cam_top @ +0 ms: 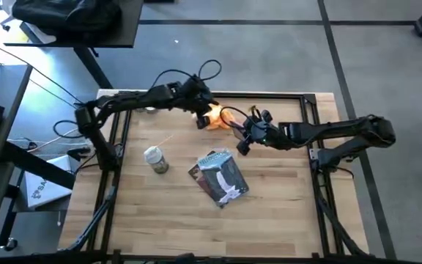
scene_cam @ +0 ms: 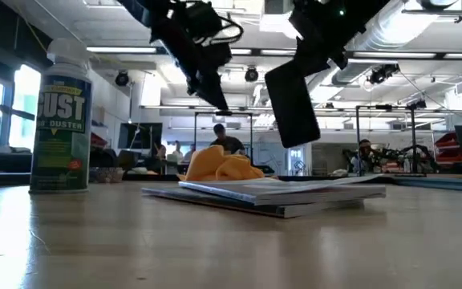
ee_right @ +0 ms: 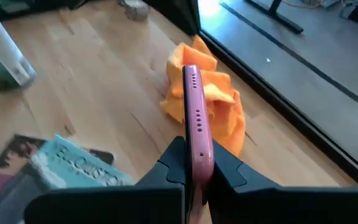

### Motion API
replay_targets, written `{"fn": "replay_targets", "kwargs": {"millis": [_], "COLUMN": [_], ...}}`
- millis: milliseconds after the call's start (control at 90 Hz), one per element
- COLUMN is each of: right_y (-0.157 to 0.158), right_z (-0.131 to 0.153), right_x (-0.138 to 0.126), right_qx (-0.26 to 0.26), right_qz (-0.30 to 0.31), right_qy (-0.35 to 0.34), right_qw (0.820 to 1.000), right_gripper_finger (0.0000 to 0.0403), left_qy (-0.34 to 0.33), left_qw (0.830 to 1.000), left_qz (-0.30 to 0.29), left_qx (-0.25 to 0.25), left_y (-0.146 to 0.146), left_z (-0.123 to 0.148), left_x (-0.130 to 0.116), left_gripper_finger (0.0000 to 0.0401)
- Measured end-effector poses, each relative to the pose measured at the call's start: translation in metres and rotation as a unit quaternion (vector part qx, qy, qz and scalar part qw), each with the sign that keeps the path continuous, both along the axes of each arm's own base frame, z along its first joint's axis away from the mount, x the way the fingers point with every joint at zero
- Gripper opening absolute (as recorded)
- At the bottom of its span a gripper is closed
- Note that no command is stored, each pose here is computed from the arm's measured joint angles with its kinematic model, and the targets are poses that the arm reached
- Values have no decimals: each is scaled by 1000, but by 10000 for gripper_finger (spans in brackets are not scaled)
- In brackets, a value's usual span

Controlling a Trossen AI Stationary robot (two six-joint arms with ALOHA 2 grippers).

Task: Apply microfiber cloth
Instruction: Wipe the front and back of the cellphone using the orange microfiber cloth

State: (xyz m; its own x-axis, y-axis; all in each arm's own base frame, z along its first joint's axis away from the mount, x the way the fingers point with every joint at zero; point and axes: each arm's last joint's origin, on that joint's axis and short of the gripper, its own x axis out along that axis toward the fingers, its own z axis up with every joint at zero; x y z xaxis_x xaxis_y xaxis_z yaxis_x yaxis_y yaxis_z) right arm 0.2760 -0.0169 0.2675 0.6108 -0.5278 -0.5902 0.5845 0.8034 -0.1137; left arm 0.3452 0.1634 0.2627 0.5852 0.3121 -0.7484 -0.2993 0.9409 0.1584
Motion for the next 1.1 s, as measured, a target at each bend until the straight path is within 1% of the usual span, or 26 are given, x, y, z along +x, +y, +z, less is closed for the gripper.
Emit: {"fn": "replay_targets", "kwargs": {"millis": [111,200,278,422,544,711,811,967,1044,1100], "right_y": [0,0,0,0,0,0,2,7,9,11], "right_z": [-2,-5,-5,-6,-6,-6,-5,-4,-4,-2], "right_x": [-5,-7,-8,-9,-9,-8,-7,-6,-6,-8], "right_qx": [3,5,10,11,12,15,15,14,7,-1], "right_qz": [-18,-19,-25,-25,-24,-26,-22,-13,-14,-17], "right_qy": [17,35,34,40,40,33,28,22,22,19], "right_qw": [1000,999,999,999,999,999,999,1000,1000,1000], "right_gripper_finger": [0,0,0,0,0,0,0,0,0,0], "left_qy": [29,45,60,79,101,110,112,125,129,135], "left_qw": [1000,999,998,997,995,993,992,991,990,990], "left_qz": [-11,-17,-23,-8,17,41,49,45,46,43], "left_qx": [2,-1,2,-1,2,-5,-13,-24,-24,-17], "left_y": [3,5,7,10,13,16,17,17,17,16], "left_z": [-16,-29,-42,-61,-77,-97,-111,-126,-131,-132], "left_x": [6,10,15,21,24,30,34,36,38,38], "left_gripper_finger": [40,78,115,167,193,211,214,213,203,183]}}
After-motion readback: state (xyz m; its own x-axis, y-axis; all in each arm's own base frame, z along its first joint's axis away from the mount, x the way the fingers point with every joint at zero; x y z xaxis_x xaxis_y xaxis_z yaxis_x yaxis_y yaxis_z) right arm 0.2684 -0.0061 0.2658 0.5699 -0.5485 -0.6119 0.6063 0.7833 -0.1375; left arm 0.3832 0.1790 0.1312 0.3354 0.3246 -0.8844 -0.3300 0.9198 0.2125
